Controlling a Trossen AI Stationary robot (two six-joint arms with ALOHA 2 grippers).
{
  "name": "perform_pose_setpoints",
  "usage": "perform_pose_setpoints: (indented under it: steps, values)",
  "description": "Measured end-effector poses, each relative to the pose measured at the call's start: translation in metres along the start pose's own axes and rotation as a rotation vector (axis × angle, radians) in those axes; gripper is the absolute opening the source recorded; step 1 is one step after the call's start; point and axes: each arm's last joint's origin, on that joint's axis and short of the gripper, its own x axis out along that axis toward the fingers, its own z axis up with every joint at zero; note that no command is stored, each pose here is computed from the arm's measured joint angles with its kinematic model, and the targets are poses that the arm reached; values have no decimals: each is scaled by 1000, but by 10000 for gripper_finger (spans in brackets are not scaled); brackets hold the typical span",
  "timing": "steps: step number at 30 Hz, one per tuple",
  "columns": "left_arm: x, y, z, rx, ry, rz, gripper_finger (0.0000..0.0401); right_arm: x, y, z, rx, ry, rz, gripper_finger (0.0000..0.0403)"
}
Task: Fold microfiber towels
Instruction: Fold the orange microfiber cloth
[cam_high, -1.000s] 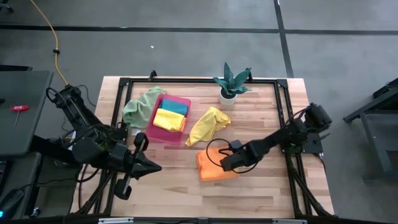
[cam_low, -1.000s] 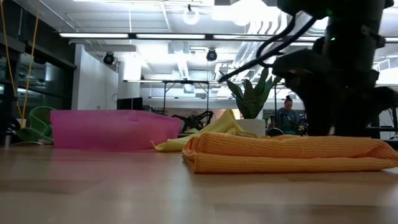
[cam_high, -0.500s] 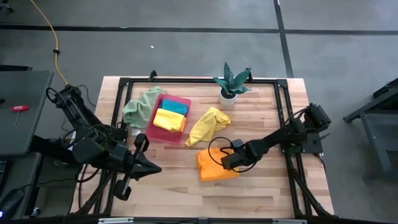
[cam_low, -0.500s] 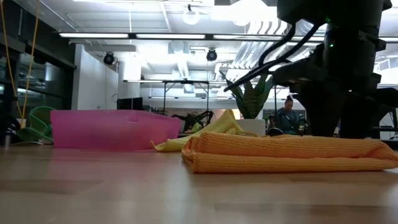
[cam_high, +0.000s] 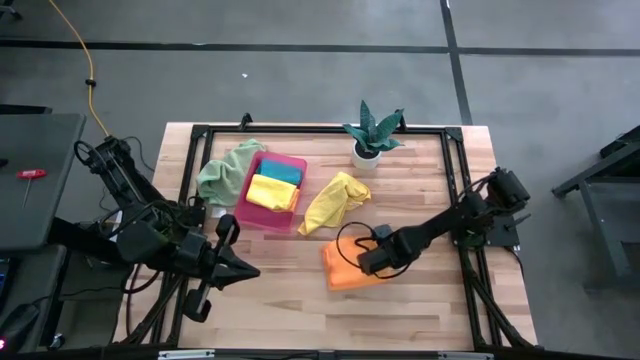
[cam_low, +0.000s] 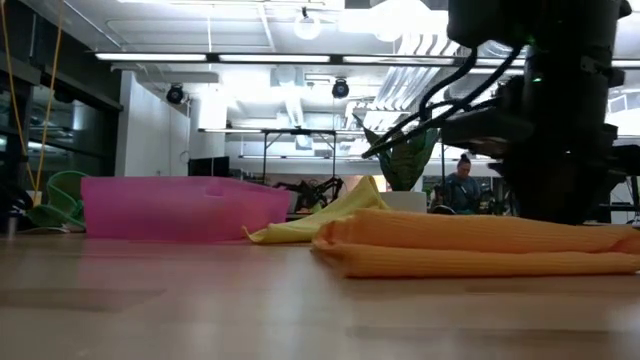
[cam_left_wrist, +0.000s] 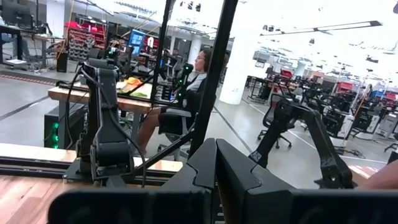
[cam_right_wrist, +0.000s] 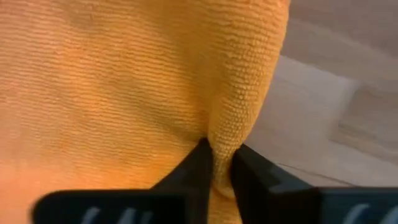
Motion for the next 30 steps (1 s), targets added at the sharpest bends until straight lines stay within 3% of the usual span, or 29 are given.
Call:
perform_pose_setpoints:
  steps: [3, 8, 12, 20, 30]
  values:
    - [0, 0, 0, 1, 1, 0, 0, -13, -19, -2, -35, -17, -127, 9]
    - [0, 0, 0, 27, 3, 1, 0, -40, -44, -11, -59, -41, -250, 9]
    - [0, 0, 0, 44, 2, 8, 0, -55, -58, -21, -31, -72, -265, 4]
    - [0, 0, 0, 34, -1, 9, 0, -42, -101, -44, 106, 7, -161, 2]
    - [0, 0, 0, 13, -5, 15, 0, -84, -115, -41, 134, -42, -37, 1]
